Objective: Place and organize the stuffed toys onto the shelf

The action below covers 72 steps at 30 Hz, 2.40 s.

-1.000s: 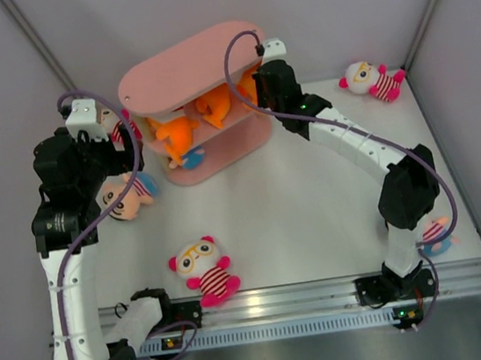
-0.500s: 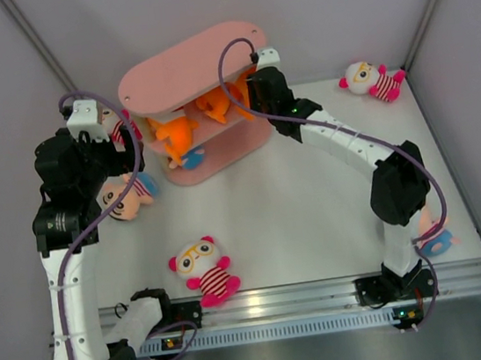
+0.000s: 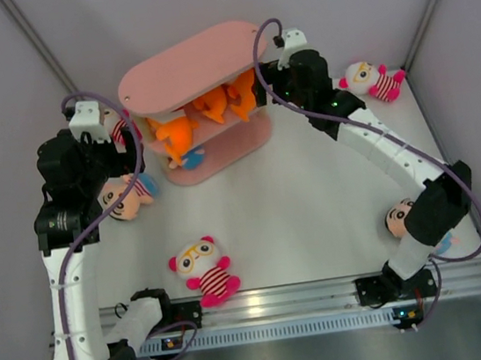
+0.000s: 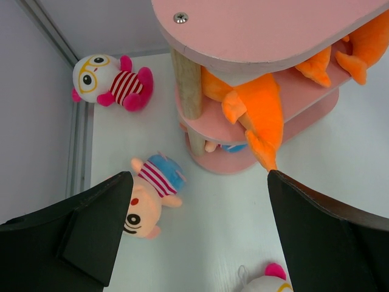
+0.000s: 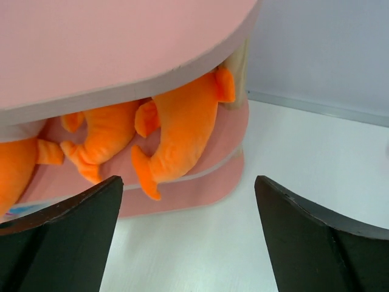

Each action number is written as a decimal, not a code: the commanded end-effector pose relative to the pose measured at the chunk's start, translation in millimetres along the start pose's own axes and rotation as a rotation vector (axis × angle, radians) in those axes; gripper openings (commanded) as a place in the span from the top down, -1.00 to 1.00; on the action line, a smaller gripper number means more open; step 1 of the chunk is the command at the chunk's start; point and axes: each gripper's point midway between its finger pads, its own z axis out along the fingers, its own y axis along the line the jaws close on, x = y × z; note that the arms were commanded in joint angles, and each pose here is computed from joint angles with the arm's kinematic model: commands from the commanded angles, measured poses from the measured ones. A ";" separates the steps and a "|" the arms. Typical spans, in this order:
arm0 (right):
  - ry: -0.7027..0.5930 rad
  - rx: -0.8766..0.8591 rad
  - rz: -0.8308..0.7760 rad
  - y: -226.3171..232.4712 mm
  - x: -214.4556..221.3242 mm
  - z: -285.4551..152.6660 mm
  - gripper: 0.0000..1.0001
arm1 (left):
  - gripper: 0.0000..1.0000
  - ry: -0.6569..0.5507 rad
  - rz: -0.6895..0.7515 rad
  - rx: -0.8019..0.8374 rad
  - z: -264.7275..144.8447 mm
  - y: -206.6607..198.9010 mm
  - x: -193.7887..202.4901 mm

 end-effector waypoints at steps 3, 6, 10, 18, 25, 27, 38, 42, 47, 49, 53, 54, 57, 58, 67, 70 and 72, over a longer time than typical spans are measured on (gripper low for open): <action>-0.056 -0.137 0.034 -25.2 -47.8 -55.5 -0.86 | -0.96 -0.007 0.042 -0.064 -3.7 12.6 -1.9; -0.031 -0.051 0.188 -100.4 -45.8 -55.2 -0.85 | -0.97 0.033 0.074 -0.144 -4.3 28.4 6.2; 0.003 0.204 0.388 -236.2 -23.8 -42.5 -0.77 | -0.97 0.084 0.103 -0.238 -3.8 50.8 14.2; 0.080 0.545 0.628 -430.4 43.7 3.4 -0.58 | -0.97 0.166 0.130 -0.307 5.4 74.6 11.0; 0.115 0.646 0.697 -491.8 104.9 36.7 -0.58 | -0.96 0.196 0.113 -0.359 10.1 95.9 -0.7; 0.127 0.618 0.733 -492.4 124.3 48.6 -0.57 | -0.97 0.212 0.106 -0.374 12.8 102.3 1.6; 0.056 0.525 0.861 -499.4 155.3 91.6 0.40 | -0.97 0.248 0.085 -0.395 20.5 115.2 10.8; 0.033 0.477 0.891 -488.1 135.8 88.8 1.00 | -0.97 0.246 0.078 -0.388 20.9 114.9 11.0; -0.120 0.386 0.864 -438.8 43.2 51.5 1.00 | -0.96 0.215 0.072 -0.330 18.0 102.5 6.5; -0.185 0.380 0.844 -421.6 16.8 36.0 1.00 | -0.96 0.198 0.068 -0.292 15.8 94.9 4.4; -0.361 0.288 0.804 -346.1 -83.5 -15.0 1.00 | -0.97 0.173 0.060 -0.197 14.0 75.8 4.6; -0.387 0.285 0.807 -333.8 -94.5 -23.2 1.00 | -0.97 0.171 0.058 -0.184 13.5 73.0 5.3; -0.537 0.235 0.812 -279.0 -141.9 -56.3 1.00 | -0.97 0.172 0.054 -0.152 11.1 66.0 10.8; -0.562 0.236 0.817 -266.6 -146.9 -62.7 1.00 | -0.97 0.172 0.056 -0.146 10.7 64.4 12.5; -0.580 0.017 0.917 -67.2 -196.5 -58.9 1.00 | -0.97 0.162 0.063 -0.082 5.4 50.9 18.6; -0.553 0.072 0.981 -38.4 -172.2 -46.1 1.00 | -0.97 0.167 0.053 -0.055 6.0 45.7 22.6; -0.583 0.119 1.014 -32.1 -174.8 -47.4 1.00 | -0.97 0.170 0.050 -0.041 6.5 43.1 25.2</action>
